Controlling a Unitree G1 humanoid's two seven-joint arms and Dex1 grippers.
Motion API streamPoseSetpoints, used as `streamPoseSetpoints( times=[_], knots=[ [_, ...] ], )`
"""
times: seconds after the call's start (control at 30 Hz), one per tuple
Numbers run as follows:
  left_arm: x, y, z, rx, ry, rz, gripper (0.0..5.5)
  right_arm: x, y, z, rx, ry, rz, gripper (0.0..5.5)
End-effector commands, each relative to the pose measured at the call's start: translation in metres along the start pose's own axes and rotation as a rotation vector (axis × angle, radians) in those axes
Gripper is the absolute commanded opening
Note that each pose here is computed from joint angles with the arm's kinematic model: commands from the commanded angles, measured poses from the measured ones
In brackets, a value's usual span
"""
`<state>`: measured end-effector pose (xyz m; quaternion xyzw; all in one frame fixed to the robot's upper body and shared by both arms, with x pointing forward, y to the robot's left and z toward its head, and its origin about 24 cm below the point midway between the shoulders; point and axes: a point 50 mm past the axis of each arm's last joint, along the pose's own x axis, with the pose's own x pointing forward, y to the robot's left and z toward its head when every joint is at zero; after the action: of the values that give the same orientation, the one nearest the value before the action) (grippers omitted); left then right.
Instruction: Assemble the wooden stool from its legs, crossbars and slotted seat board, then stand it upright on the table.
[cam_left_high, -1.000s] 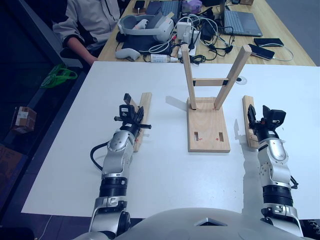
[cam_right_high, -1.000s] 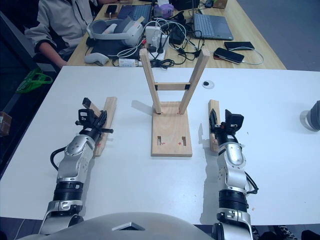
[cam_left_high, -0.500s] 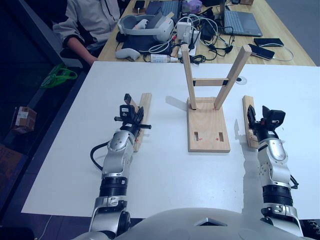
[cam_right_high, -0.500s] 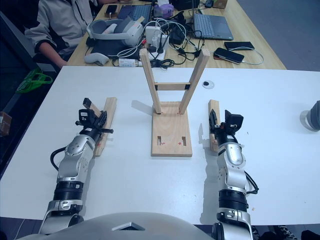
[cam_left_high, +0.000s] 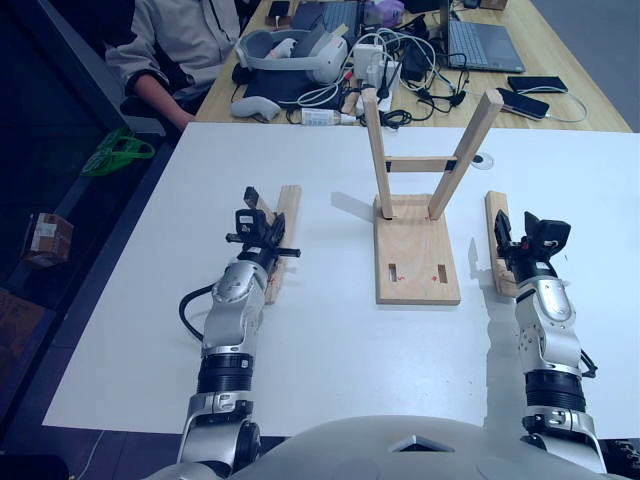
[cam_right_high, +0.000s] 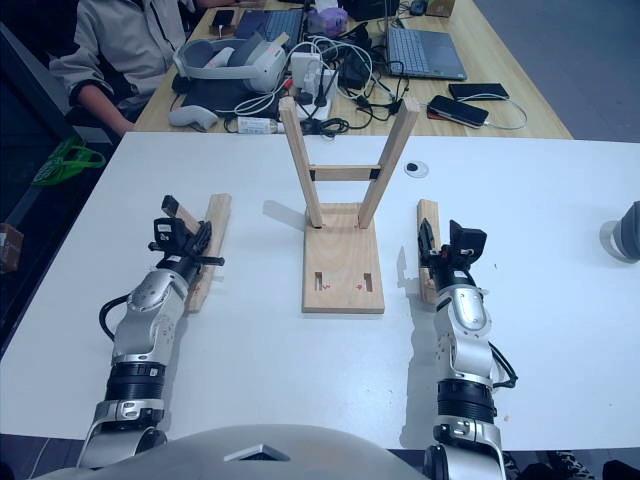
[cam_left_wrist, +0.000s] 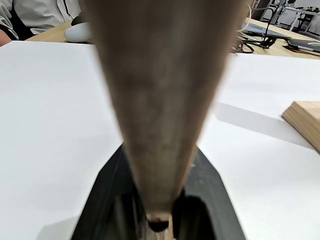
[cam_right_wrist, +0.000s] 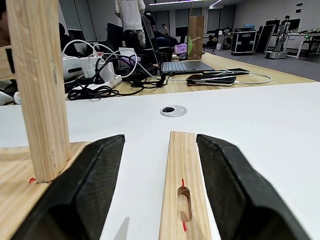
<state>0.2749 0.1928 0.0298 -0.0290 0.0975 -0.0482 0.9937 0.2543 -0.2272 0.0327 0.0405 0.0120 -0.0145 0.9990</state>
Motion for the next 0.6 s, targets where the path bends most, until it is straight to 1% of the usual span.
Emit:
streamPoseSetpoints(
  times=[0.03,0.13,0.27,0.3,0.6],
  knots=[
    [0.0041,0.0005,0.0045,0.002,0.004,-0.001,0.59,0.0027,-0.0005,0.0016,0.004,0.005,-0.002,2.70],
    [0.0023,-0.0017,0.0073,0.003,-0.028,-0.016,0.59,0.0028,-0.0004,0.0016,0.006,0.006,-0.001,2.70],
    [0.0038,-0.0036,0.0033,0.001,0.014,-0.024,0.59,0.0028,-0.0001,0.0016,0.008,0.006,0.000,2.70],
    [0.0040,-0.0039,0.0027,0.001,0.019,-0.028,0.69,0.0029,0.0003,0.0017,0.012,0.006,0.006,2.79],
    [0.0038,-0.0058,0.0023,0.004,0.023,-0.040,0.69,0.0029,-0.0008,0.0005,0.008,0.018,-0.008,2.79]
  ],
)
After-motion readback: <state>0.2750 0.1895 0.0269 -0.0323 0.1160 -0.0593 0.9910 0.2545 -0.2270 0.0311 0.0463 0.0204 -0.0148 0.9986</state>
